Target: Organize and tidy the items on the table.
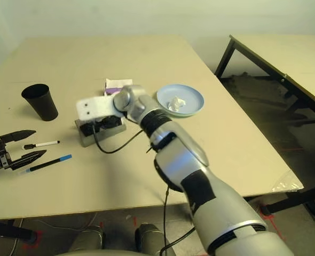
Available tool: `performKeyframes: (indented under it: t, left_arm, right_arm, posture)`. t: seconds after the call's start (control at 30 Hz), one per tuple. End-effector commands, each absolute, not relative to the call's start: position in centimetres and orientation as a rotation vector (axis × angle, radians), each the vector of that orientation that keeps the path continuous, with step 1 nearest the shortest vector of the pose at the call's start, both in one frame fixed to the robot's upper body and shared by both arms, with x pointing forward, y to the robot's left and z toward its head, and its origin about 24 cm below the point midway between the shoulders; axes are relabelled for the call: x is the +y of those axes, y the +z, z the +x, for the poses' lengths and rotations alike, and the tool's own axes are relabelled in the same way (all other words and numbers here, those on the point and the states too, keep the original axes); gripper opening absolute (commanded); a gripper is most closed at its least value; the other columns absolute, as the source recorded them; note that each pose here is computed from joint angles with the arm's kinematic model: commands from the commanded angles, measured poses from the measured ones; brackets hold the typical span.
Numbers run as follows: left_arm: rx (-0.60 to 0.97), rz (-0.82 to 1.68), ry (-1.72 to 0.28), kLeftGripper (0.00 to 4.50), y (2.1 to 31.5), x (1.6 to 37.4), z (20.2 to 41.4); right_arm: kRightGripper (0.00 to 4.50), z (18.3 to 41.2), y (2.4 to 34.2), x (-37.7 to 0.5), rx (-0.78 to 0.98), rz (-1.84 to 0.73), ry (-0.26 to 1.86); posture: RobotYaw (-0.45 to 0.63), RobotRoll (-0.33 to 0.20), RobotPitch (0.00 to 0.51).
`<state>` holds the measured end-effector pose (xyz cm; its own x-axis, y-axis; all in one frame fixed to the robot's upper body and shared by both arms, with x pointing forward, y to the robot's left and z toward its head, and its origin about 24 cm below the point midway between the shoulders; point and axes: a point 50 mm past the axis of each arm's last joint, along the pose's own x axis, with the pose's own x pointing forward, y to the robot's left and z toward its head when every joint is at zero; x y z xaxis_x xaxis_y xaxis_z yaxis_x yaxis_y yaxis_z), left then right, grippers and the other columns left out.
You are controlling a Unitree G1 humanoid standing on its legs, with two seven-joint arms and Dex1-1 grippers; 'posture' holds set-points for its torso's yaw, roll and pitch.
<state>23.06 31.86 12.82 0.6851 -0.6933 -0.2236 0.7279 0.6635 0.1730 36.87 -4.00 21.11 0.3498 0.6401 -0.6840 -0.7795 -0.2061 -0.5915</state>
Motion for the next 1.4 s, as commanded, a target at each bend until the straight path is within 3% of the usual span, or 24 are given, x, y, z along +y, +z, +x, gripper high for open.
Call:
performKeyframes:
  t: [0.03,0.27,0.63,0.77,0.9,1.13,1.4]
  left_arm:
    - [0.159,0.252,-0.798,4.5,12.2,32.0,22.8]
    - [0.152,0.247,-0.781,4.5,12.1,32.0,23.1]
    - [0.141,0.247,-0.754,4.5,12.5,32.4,23.2]
    - [0.142,0.249,-0.749,4.5,12.4,32.5,23.0]
    - [0.141,0.253,-0.741,4.5,12.5,32.6,23.0]
    - [0.137,0.25,-0.732,4.5,12.5,32.6,23.1]
    - [0.12,0.245,-0.72,4.5,12.4,32.1,23.8]
  right_arm:
    - [4.47,34.6,21.7,-7.2,0.227,-1.038,1.357]
    - [4.47,30.5,20.3,-13.0,0.247,-0.608,1.366]
    - [4.47,28.2,14.3,-17.7,0.084,-0.285,1.193]
    - [4.47,28.8,12.2,-19.5,-0.077,-0.196,0.971]
    - [4.47,27.7,10.1,-21.6,-0.223,-0.099,0.763]
    - [4.47,25.1,6.2,-22.8,-0.161,-0.113,0.883]
    - [4.47,24.2,5.4,-23.5,-0.122,-0.18,1.054]
  posture:
    - [0.1,0.0,0.037]
    - [0.08,0.0,0.039]
    - [0.08,0.0,0.033]
    - [0.08,0.0,0.031]
    - [0.08,0.0,0.03]
    - [0.07,0.0,0.02]
    - [0.06,0.0,0.019]
